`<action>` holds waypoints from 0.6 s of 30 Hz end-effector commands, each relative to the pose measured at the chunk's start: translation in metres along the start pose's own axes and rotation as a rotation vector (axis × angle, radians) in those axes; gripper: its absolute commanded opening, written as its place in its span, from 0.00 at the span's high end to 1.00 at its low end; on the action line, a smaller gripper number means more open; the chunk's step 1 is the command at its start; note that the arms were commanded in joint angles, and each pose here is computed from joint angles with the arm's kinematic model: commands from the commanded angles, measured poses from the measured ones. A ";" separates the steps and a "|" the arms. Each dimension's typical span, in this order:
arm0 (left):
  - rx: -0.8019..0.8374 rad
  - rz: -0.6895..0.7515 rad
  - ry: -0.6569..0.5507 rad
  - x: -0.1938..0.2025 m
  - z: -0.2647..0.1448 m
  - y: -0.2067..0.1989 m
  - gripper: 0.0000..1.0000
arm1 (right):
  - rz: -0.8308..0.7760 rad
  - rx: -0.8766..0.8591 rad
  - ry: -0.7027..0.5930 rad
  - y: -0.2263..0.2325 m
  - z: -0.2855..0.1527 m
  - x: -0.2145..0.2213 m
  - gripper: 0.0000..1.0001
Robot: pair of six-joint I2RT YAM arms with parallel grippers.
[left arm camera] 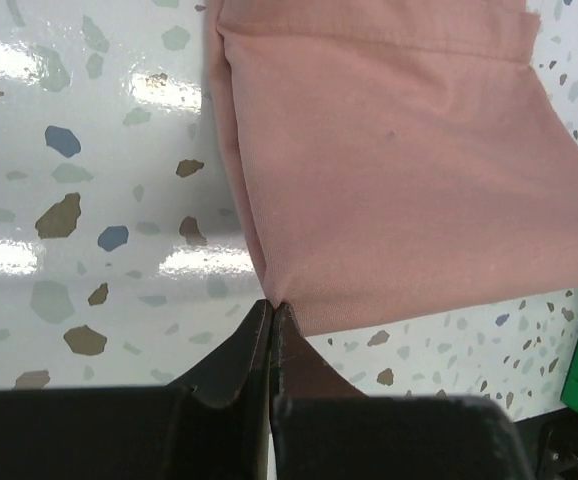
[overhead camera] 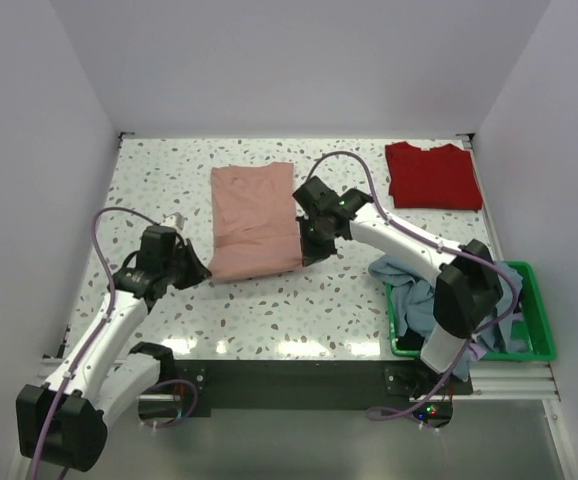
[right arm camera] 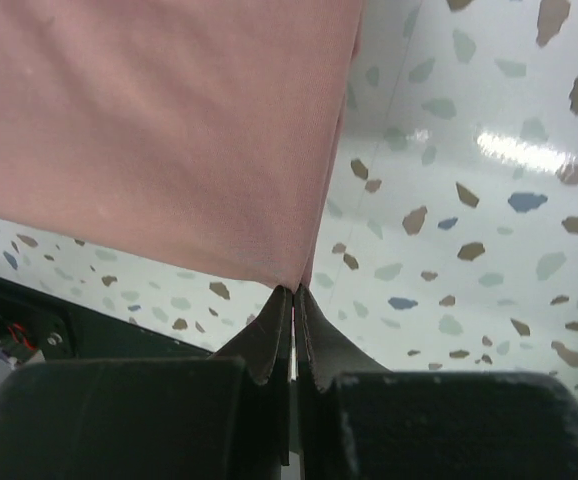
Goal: Fold and stack the t-shirts
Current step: Fold the tshirt
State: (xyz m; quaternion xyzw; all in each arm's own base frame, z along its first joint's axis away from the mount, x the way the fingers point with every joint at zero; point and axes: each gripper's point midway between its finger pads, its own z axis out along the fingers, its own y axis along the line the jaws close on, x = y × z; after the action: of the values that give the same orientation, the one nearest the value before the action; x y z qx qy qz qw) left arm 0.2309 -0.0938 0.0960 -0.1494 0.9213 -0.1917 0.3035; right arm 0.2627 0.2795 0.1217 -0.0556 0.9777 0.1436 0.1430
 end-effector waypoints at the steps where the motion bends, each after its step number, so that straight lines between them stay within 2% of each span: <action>1: 0.010 -0.002 0.002 -0.003 -0.023 -0.009 1.00 | 0.002 0.062 -0.013 -0.009 -0.023 0.019 1.00; 7: 0.038 -0.003 0.026 0.004 -0.053 -0.017 1.00 | 0.010 0.062 -0.033 -0.008 -0.051 0.045 1.00; 12: 0.085 -0.007 0.001 0.001 -0.085 -0.030 1.00 | 0.036 0.051 -0.056 -0.006 -0.076 0.062 1.00; 18: 0.129 -0.012 -0.017 -0.004 -0.103 -0.042 1.00 | 0.072 0.047 -0.117 -0.009 -0.096 0.060 1.00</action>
State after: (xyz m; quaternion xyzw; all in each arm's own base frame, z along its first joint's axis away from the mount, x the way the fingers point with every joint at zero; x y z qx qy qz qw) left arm 0.1829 -0.1012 0.1812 -0.1342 0.9044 -0.2458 0.3221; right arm 0.1816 0.2591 0.1865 -0.0385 0.9692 0.1616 0.1816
